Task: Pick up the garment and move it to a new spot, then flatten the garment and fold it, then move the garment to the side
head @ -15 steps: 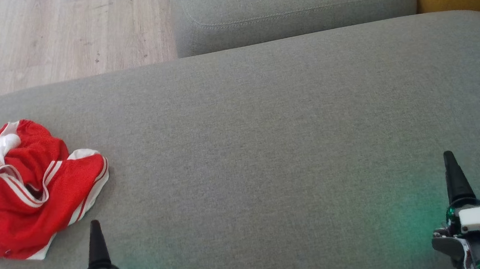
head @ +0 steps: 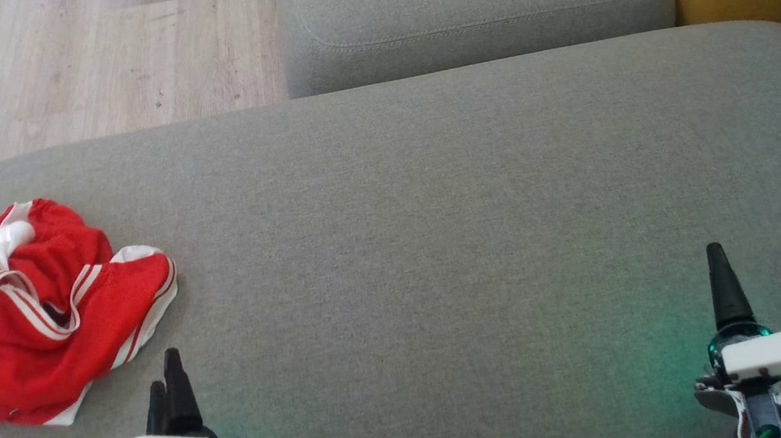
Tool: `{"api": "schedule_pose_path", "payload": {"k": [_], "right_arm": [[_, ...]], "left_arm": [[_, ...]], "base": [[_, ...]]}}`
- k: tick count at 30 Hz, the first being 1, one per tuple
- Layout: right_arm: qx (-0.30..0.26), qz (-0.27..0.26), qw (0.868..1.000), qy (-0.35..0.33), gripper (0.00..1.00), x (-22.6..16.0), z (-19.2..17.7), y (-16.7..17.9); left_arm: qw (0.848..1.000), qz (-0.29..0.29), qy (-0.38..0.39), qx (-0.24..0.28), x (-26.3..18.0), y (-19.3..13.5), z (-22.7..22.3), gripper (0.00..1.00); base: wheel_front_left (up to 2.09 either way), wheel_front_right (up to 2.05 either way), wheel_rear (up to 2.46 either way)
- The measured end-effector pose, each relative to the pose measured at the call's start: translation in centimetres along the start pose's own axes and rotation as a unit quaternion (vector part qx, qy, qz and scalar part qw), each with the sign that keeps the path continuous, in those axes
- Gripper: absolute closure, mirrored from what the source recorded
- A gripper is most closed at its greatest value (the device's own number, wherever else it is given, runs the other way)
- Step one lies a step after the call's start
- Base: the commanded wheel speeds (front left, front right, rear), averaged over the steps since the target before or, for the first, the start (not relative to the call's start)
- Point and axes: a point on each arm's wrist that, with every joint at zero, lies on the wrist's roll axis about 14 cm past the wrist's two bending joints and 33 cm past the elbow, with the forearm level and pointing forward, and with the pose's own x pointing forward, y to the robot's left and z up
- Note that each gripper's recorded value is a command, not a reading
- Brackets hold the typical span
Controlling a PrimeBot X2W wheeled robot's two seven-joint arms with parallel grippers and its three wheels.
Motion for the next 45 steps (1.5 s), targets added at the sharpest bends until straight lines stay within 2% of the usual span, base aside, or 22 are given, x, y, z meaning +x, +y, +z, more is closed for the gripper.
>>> {"api": "schedule_pose_path", "payload": {"k": [22,36,45], "right_arm": [[-0.142,0.023,0.99,0.0,0.0,0.2,-0.4,1.3],[-0.221,0.032,0.975,-0.007,0.0,0.2,-0.3,1.7],[-0.275,0.046,0.96,-0.007,0.0,0.2,-0.5,2.4]], "left_arm": [[0.989,-0.001,-0.01,0.149,-0.1,-0.4,-0.3,0.0],[0.973,-0.003,-0.019,0.23,0.0,-0.7,-0.4,0.0],[0.959,-0.002,-0.036,0.281,-0.2,-0.9,-0.1,0.0]], "base": [[0.0,0.0,0.0],[0.0,0.0,0.0],[0.0,0.0,0.0]]}}
